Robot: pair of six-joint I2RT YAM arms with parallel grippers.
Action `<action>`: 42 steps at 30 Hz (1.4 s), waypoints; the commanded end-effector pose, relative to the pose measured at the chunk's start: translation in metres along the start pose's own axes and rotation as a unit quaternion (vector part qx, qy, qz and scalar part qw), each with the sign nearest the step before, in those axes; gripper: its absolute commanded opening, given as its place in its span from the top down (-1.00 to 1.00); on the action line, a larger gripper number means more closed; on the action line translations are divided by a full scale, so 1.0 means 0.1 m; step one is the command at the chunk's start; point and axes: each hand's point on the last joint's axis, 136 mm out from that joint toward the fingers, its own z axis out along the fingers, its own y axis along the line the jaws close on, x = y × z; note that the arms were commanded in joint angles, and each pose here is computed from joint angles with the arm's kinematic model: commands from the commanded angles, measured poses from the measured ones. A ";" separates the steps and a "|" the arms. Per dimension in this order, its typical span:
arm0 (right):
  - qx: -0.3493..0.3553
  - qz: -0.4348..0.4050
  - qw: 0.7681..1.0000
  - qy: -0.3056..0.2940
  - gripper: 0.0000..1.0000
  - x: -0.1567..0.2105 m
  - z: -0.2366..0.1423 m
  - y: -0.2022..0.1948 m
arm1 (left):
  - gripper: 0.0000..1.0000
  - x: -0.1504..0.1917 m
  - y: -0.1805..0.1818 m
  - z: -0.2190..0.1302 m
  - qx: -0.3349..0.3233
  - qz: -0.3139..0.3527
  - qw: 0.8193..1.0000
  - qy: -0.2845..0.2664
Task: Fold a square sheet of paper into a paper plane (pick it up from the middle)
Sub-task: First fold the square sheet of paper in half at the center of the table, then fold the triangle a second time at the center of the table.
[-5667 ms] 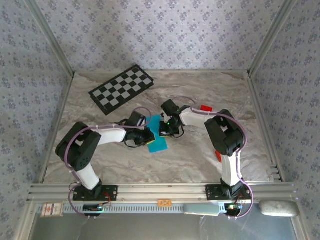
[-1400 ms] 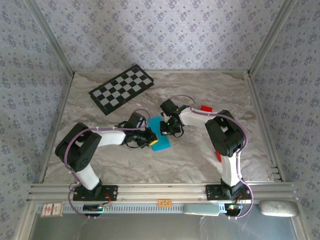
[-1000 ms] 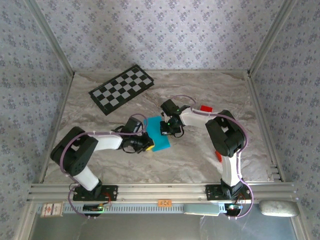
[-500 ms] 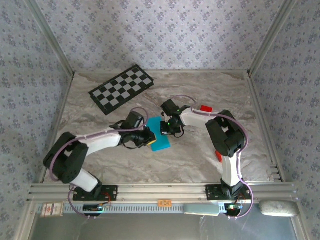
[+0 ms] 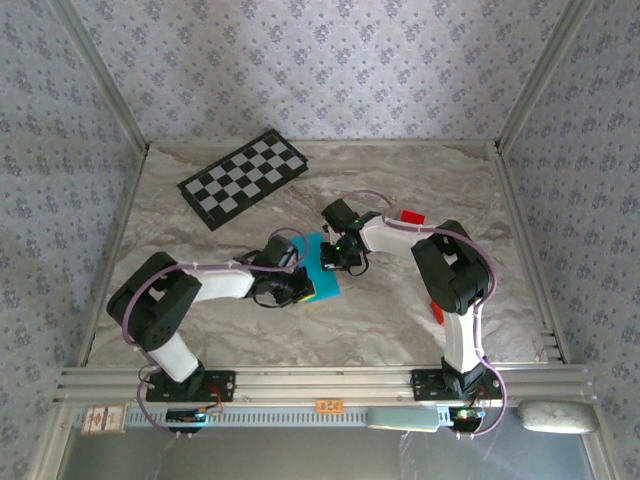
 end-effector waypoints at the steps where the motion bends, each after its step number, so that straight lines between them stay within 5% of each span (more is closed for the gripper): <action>1: 0.197 0.051 0.969 0.142 0.72 0.89 0.38 -1.12 | 0.90 0.55 0.91 -0.10 -0.152 -0.041 0.986 0.063; 11: 0.170 0.059 0.976 0.122 0.72 0.78 0.33 -1.00 | 0.87 0.18 0.40 -0.55 -0.045 -0.023 0.999 -0.010; 17: 0.043 0.073 0.995 0.057 0.71 0.36 0.01 -0.42 | 0.64 -0.41 -0.18 -0.87 0.068 -0.032 0.993 -0.090; 23: -0.105 0.089 0.989 -0.046 0.65 -0.18 -0.63 0.13 | 0.48 -0.73 -0.50 -0.83 0.104 -0.027 0.988 -0.111; 31: -0.113 0.144 0.977 -0.105 0.14 -0.14 -0.87 -0.31 | 0.29 -0.95 -0.61 -0.61 0.125 -0.065 0.983 -0.121; 42: -0.140 0.164 0.974 -0.066 0.06 0.06 -0.69 -0.41 | 0.36 -0.99 -0.56 -0.24 0.121 -0.085 0.984 -0.094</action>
